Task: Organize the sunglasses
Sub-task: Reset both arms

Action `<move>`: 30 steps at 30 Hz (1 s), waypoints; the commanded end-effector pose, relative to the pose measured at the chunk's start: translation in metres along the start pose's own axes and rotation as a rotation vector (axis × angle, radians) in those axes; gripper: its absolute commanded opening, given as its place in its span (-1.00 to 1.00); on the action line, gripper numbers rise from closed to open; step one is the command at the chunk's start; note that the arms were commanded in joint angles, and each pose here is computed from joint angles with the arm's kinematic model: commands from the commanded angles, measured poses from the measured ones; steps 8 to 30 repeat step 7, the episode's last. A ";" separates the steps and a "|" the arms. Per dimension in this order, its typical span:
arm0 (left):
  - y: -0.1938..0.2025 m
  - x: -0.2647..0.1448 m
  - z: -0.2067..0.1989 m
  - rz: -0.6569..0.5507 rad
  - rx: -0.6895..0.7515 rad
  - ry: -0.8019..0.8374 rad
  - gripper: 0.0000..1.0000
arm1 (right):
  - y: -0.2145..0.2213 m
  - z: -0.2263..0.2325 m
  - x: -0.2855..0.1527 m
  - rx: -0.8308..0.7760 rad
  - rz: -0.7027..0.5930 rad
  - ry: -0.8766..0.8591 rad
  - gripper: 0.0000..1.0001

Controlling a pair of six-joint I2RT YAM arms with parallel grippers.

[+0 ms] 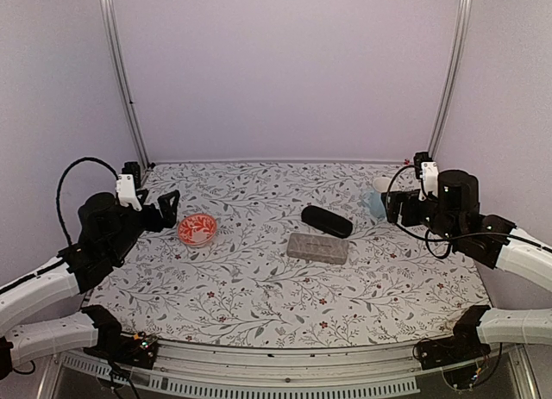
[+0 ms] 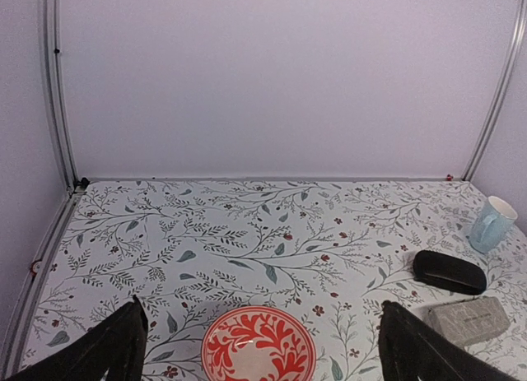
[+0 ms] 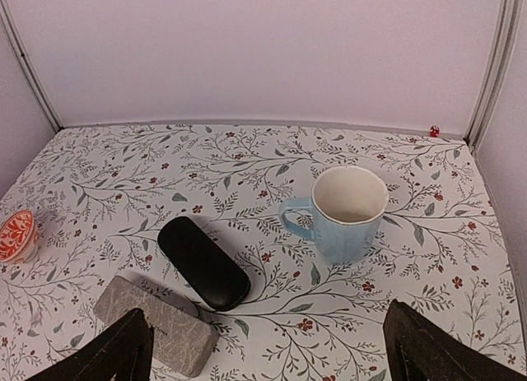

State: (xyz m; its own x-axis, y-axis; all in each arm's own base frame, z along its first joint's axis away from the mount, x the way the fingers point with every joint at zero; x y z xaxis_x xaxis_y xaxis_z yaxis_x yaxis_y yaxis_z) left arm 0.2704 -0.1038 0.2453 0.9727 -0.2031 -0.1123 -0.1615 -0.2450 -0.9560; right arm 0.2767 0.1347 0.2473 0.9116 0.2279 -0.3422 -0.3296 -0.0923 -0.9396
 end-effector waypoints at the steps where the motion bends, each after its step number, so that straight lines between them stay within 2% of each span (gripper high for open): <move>1: 0.002 0.002 0.004 0.001 0.005 -0.019 0.97 | -0.003 -0.001 -0.001 0.020 -0.021 -0.002 0.98; 30: 0.002 0.002 0.004 0.001 0.004 -0.016 0.97 | -0.002 -0.001 -0.001 0.020 -0.021 -0.004 0.98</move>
Point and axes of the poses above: each gripper's point midway between its finger pads, its own x axis out along the fingers, its own z axis along the line the jaws close on, y = z × x, the point moved 3 cm from there along -x, back along the fingers, and after that the axes turned 7 degrees about -x, right-handed, at the moved point
